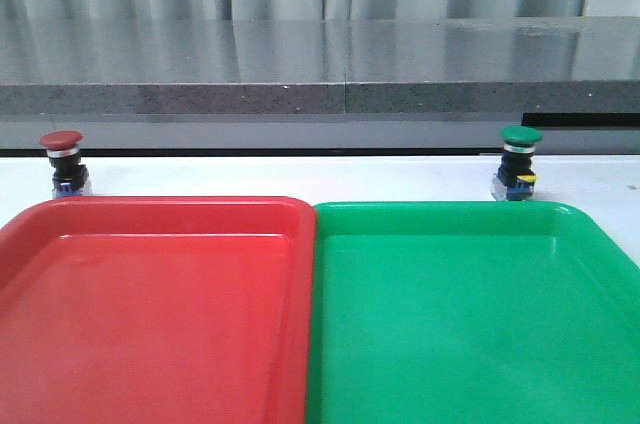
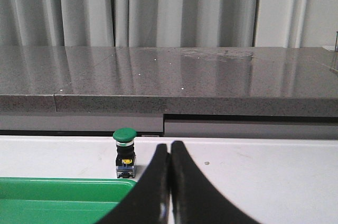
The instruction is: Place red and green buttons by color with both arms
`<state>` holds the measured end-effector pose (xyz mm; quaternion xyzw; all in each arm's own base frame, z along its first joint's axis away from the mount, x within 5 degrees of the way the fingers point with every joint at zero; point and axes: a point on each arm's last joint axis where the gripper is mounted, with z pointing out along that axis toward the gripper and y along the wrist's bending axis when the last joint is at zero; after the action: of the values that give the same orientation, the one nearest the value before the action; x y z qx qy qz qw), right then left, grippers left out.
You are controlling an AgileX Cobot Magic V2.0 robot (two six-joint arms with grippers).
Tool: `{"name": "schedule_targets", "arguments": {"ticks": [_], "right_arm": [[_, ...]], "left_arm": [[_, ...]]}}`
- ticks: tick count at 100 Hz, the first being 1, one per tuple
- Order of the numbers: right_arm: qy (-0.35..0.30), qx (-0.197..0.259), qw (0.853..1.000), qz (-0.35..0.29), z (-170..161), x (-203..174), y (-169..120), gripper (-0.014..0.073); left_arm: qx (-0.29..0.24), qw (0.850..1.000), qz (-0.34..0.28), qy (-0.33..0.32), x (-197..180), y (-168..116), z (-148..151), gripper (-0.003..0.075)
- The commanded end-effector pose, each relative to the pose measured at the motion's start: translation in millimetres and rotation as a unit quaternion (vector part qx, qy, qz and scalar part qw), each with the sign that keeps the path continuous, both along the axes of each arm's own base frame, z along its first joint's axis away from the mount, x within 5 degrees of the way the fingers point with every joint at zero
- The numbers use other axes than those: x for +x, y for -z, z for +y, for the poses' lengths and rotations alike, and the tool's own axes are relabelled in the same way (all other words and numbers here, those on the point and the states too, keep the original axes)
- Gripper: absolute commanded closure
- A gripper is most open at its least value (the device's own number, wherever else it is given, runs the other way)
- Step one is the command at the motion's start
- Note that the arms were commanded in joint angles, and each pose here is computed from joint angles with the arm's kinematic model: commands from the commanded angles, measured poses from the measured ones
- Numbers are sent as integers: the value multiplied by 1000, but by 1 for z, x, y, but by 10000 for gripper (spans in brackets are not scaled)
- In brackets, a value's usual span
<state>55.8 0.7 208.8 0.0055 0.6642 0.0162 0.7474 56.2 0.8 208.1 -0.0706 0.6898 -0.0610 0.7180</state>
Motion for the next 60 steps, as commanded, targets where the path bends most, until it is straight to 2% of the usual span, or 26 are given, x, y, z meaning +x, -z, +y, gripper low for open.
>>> {"name": "schedule_targets", "arguments": {"ticks": [1, 35, 60], "right_arm": [[4, -4, 998, -60, 0, -4, -15, 659], [4, -4, 998, -60, 0, -4, -15, 659], [4, -4, 998, -60, 0, -4, -15, 659]], "left_arm": [[-6, 999, -49, -6, -3, -5, 1, 741], [-6, 998, -57, -5, -4, -12, 1, 741], [-4, 999, -46, 2, -8, -62, -1, 741]]}}
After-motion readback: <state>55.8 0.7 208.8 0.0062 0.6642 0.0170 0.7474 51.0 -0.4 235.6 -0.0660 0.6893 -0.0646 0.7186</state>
